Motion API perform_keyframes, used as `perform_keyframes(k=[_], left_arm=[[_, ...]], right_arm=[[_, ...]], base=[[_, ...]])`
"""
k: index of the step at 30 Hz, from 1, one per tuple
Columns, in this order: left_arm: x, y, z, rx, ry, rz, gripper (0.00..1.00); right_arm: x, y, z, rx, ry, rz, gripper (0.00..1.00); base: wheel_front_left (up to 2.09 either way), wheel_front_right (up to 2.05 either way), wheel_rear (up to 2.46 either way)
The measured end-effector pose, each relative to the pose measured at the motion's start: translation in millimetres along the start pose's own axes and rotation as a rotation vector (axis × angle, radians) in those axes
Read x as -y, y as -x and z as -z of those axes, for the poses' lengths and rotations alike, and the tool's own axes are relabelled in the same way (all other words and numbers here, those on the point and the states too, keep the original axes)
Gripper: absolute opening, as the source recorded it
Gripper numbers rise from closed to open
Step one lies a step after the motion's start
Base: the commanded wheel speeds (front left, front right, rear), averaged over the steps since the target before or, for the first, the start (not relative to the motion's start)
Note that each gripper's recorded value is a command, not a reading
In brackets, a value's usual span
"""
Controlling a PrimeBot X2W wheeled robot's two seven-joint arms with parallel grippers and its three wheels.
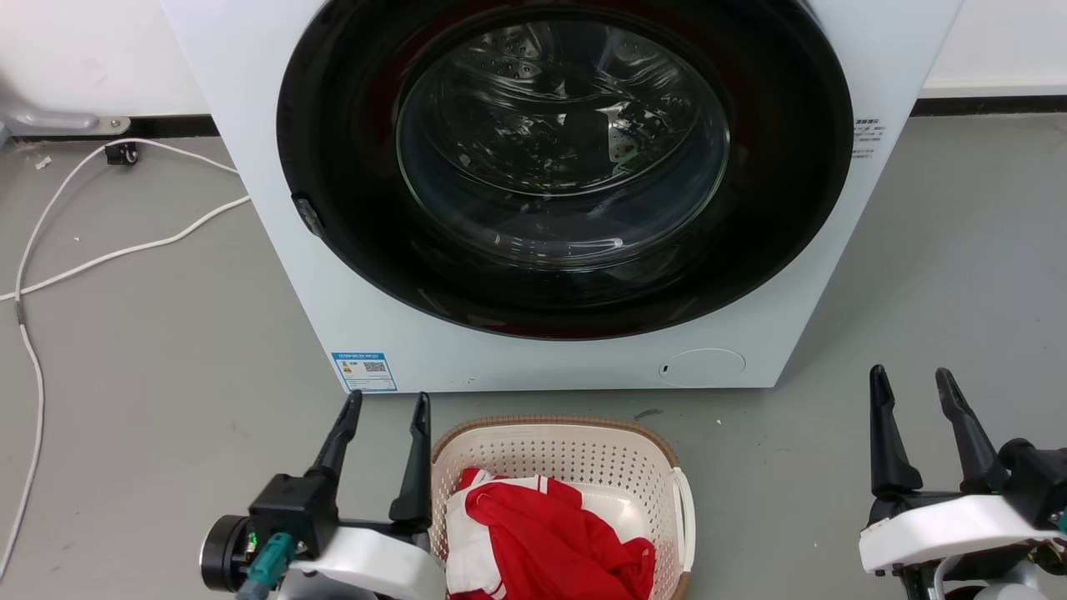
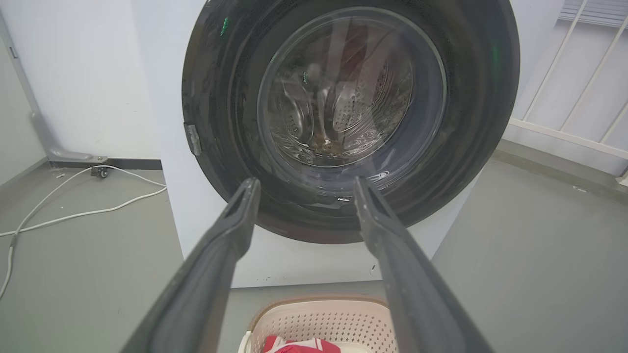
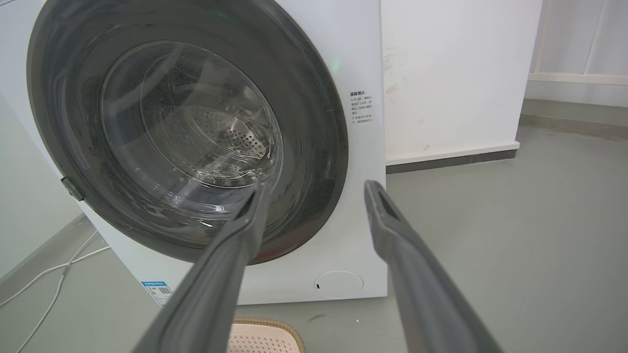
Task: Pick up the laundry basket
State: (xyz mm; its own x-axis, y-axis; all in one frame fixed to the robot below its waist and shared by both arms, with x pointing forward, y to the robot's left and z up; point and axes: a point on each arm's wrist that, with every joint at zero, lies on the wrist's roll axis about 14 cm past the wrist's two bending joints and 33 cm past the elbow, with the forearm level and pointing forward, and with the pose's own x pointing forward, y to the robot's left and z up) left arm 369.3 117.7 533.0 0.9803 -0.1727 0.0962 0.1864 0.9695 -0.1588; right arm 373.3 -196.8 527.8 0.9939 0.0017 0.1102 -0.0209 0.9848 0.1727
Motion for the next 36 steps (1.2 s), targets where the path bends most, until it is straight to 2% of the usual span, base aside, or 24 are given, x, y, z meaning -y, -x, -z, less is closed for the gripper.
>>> perform_keyframes(k=[19,24,27,36], left_arm=[[19.3,5.0,13.1,-0.006,-0.144,0.074,1.0],[18.1,4.8,11.7,0.005,-0.133,0.066,1.0],[13.1,5.7,10.1,0.016,-0.101,0.049,1.0],[14.7,6.0,12.7,0.023,-0.121,0.066,1.0]], right_arm=[[-6.9,5.3,19.7,-0.06,0.193,-0.047,1.0],[-5.6,6.9,20.4,-0.054,0.172,-0.041,1.0],[0.2,10.2,28.2,-0.069,0.112,-0.016,1.0],[1.5,10.9,33.6,-0.077,0.134,-0.017,1.0]], base=[[0.0,0.0,0.0],[0.0,0.0,0.0],[0.0,0.0,0.0],[0.0,0.0,0.0]])
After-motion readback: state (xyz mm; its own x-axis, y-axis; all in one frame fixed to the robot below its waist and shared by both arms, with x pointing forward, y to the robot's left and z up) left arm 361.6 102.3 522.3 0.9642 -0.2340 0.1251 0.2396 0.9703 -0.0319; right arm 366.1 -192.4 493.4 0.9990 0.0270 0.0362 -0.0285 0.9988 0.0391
